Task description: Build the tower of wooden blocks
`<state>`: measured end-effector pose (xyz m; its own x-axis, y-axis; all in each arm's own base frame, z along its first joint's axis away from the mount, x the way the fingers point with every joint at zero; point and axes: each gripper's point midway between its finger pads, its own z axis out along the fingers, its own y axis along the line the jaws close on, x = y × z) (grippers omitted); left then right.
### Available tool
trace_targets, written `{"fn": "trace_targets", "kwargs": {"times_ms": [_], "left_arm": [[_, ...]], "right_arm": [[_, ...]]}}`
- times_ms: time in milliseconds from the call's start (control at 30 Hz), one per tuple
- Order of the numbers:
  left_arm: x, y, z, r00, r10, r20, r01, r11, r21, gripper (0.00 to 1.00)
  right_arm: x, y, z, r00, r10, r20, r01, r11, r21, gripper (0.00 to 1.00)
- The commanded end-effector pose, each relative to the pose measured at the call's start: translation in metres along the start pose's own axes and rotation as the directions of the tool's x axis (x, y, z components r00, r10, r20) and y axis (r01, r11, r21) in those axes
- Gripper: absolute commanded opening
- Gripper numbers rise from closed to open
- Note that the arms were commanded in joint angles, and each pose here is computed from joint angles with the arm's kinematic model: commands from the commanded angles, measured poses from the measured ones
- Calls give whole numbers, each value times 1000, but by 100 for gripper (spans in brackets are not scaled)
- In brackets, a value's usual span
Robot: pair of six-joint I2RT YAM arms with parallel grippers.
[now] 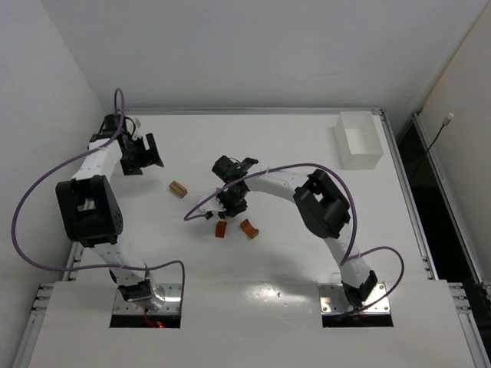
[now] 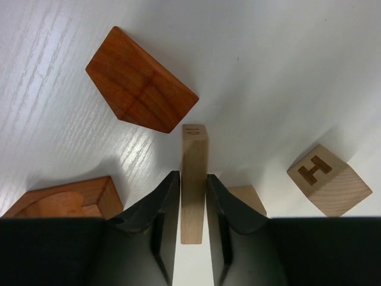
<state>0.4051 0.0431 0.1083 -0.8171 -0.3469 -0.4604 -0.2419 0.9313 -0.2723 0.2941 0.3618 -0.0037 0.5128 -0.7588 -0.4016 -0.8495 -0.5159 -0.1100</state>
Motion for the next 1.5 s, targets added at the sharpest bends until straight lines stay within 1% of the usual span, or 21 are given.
{"fn": "trace_targets", "kwargs": {"times_ms": [0, 33, 100, 167, 267, 367, 400, 467, 500, 533, 600, 633, 767, 833, 933, 967, 1000, 1067, 1133, 1200, 1467], "left_arm": [[-14, -1, -1, 1000, -11, 28, 10, 1000, 18, 75], [-12, 0, 2, 1000, -13, 20, 13, 1000, 16, 75], [-12, 0, 2, 1000, -13, 20, 13, 1000, 16, 75], [-12, -2, 2, 1000, -13, 17, 12, 1000, 28, 75], [-13, -6, -2, 1000, -10, 27, 9, 999, 43, 67], [-2, -20, -8, 999, 37, 21, -39, 997, 69, 60], [-1, -33, -13, 997, 62, 40, -66, 993, 101, 58], [12, -49, -14, 994, 104, 32, -107, 985, 133, 56], [15, -69, -15, 988, 149, 44, -154, 975, 160, 50], [23, -78, -12, 983, 180, 31, -183, 968, 173, 46], [35, -110, -12, 965, 262, 28, -262, 940, 217, 36], [36, -122, -9, 958, 284, 31, -283, 929, 240, 34], [41, -164, 6, 935, 355, 20, -346, 895, 281, 31], [48, -180, 11, 926, 378, 10, -364, 882, 301, 30], [55, -199, 22, 923, 385, -8, -361, 873, 330, 21], [55, -203, 23, 924, 383, -1, -362, 873, 327, 21], [62, -206, 33, 926, 377, -27, -348, 877, 330, 21], [69, -209, 42, 924, 379, -50, -342, 879, 332, 21], [67, -216, 47, 921, 388, -45, -353, 875, 331, 21], [65, -224, 52, 917, 396, -41, -361, 870, 337, 21], [61, -231, 62, 914, 403, -39, -368, 868, 334, 21]], "right_arm": [[-4, -13, -8, 1000, -19, 9, 18, 999, 27, 20], [-4, -10, -8, 1000, -15, 7, 15, 1000, 17, 9], [-5, -11, -10, 1000, -1, 7, 1, 1000, 17, 2], [-14, -17, -25, 998, 36, 48, -39, 998, 46, 0], [-33, -34, -66, 977, 150, 151, -168, 979, 112, 0], [-43, -54, -119, 897, 330, 294, -384, 911, 151, 0], [-47, -57, -132, 829, 429, 360, -499, 857, 129, 0], [-23, -71, -163, 716, 540, 443, -650, 748, 138, 0], [-20, -81, -185, 607, 601, 520, -751, 648, 128, 0], [11, -81, -194, 509, 662, 550, -828, 551, 104, 0], [36, -88, -210, 390, 691, 608, -899, 428, 90, 0], [60, -80, -214, 259, 736, 625, -951, 308, 32, 0], [87, -62, -199, -10, 792, 610, -972, 136, -192, 0], [84, -61, -192, -100, 800, 591, -954, 91, -284, 0], [82, -57, -172, -238, 816, 527, -915, -6, -404, 0], [81, -53, -158, -284, 825, 488, -900, -54, -433, 0], [81, -52, -148, -364, 815, 451, -865, -117, -487, 0], [81, -55, -144, -422, 802, 422, -834, -160, -528, 0], [80, -55, -134, -414, 813, 409, -840, -168, -515, 0], [84, -55, -124, -440, 812, 384, -827, -200, -525, 0], [147, -71, -98, -469, 782, 410, -851, -276, -448, 0]]}}
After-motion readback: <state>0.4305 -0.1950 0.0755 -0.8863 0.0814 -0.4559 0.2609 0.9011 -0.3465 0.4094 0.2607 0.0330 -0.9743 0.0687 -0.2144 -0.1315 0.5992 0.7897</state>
